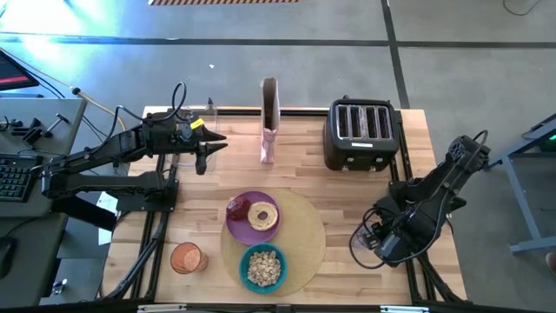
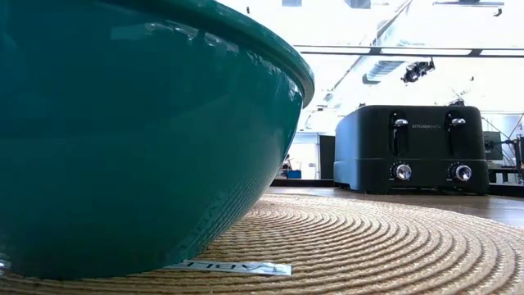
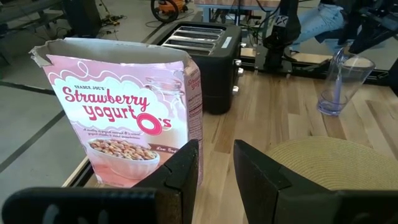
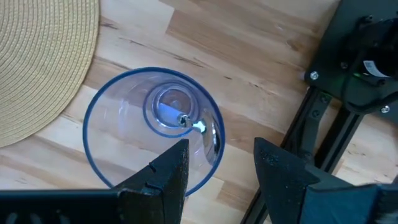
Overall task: Arrange a breakfast setting
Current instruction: Put the purple spoon on the brown placemat to the left of the blue bowl
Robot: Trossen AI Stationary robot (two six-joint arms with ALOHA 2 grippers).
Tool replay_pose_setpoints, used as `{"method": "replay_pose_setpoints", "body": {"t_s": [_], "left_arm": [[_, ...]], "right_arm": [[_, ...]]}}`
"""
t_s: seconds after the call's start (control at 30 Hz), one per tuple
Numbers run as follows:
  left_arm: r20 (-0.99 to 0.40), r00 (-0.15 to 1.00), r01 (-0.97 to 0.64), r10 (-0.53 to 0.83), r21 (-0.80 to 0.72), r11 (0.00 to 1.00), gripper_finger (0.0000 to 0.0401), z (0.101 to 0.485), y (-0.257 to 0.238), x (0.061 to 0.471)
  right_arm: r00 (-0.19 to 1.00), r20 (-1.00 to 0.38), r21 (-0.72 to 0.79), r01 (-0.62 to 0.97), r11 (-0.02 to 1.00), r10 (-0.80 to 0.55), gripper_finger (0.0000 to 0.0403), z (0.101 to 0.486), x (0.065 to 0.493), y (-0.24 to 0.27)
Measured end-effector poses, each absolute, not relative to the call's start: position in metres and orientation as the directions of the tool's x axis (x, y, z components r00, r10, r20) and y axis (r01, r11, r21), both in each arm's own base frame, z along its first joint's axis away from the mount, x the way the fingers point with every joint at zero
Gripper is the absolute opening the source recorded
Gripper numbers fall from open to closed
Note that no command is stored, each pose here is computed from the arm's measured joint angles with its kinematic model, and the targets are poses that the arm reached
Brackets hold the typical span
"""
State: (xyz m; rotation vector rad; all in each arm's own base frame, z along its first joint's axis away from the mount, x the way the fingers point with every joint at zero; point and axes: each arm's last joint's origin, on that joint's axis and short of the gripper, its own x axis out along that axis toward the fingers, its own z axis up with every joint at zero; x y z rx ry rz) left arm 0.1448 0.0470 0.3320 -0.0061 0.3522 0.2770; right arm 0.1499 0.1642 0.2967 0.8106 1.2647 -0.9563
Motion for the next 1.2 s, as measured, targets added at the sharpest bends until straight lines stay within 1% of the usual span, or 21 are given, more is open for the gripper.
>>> {"method": "replay_pose_setpoints", "body": {"t_s": [0.13,0.37,0.63,1.0,1.2], "left_arm": [[-0.342,0.901,-0.269,0.267,0.042,0.962,0.0090,0.3320,0.0470,0.1448],[-0.341,0.901,-0.269,0.267,0.042,0.962,0.0090,0.3320,0.0469,0.1448],[-0.341,0.901,-0.269,0.267,0.042,0.962,0.0090,0.3320,0.0470,0.1448],[-0.342,0.901,-0.269,0.267,0.042,0.962,0.0090,0.3320,0.0470,0.1448],[-0.342,0.901,-0.269,0.267,0.042,0.962,0.0090,0.3320,0.0470,0.1448]], "right_arm": [[0.041,-0.988,-0.022,0.916,0.402,-0.147,0.0154,0.2937,0.1519,0.1664],[0.043,-0.984,-0.030,0.916,0.400,-0.172,0.0123,0.2893,0.1552,0.1693],[0.049,-0.985,-0.022,0.918,0.396,-0.167,0.0108,0.2893,0.1557,0.1698],[0.049,-0.985,-0.021,0.918,0.395,-0.167,0.0063,0.2893,0.1557,0.1697],[0.049,-0.985,-0.021,0.918,0.395,-0.166,0.0045,0.2894,0.1556,0.1697]]}}
